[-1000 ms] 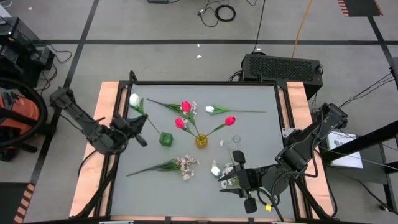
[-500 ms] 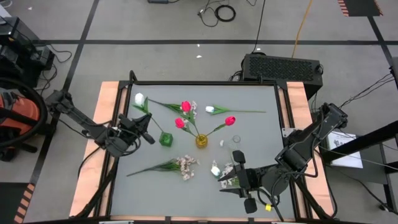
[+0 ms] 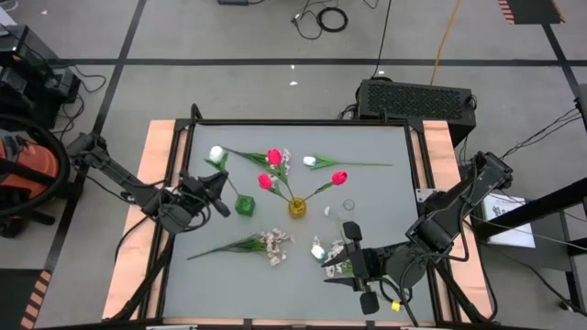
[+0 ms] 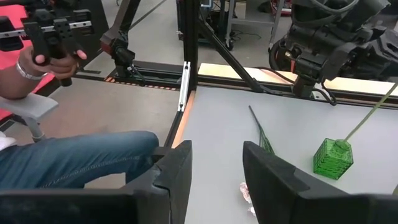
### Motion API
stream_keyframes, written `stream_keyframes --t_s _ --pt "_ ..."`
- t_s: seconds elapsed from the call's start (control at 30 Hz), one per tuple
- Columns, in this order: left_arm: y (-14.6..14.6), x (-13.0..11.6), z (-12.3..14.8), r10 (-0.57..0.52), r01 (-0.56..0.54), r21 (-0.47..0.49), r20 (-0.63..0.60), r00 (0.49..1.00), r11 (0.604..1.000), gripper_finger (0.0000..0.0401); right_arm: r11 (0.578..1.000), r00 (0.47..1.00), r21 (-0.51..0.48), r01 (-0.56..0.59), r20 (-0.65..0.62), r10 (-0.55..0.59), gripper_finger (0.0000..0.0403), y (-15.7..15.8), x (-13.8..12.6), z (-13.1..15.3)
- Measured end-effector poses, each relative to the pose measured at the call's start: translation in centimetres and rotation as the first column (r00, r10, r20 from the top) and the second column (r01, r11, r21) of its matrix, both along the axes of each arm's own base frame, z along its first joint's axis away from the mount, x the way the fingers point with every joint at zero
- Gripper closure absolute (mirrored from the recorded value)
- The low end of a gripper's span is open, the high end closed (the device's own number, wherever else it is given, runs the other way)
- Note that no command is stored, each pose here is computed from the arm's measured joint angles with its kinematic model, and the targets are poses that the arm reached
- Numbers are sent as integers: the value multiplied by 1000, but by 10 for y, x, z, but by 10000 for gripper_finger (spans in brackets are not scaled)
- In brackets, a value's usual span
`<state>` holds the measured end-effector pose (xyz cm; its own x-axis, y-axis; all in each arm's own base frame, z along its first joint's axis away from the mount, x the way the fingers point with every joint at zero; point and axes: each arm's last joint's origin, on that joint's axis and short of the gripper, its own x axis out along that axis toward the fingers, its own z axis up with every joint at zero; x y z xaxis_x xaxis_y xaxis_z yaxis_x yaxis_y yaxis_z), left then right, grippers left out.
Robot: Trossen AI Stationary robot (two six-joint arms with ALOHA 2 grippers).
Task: Sort flowers into vase by color
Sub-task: Put the bottom left white flower into the green flower vase, then put the bottom white flower into the green flower vase
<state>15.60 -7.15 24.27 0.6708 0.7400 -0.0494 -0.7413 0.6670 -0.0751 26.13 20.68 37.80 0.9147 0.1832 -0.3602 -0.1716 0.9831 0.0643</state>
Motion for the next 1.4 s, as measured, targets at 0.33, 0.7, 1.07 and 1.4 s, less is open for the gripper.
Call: stream_keyframes --t_s 0.33,0.7,1.07,1.4 --pt "-2 2 -1 -108 107 -32 -20 994 994 269 1000 1000 4 1 -1 -1 268 0 0 0" --pt "6 -15 -5 -312 296 -155 -87 946 943 219 1000 1000 31 -2 -14 2 268 3 -3 0" --pt "7 -43 11 -681 639 -388 38 731 664 218 999 999 41 2 -54 0 268 5 -7 -4" --pt "8 -58 18 -738 689 -438 79 670 578 218 998 992 60 22 -128 -15 268 8 -14 -10"
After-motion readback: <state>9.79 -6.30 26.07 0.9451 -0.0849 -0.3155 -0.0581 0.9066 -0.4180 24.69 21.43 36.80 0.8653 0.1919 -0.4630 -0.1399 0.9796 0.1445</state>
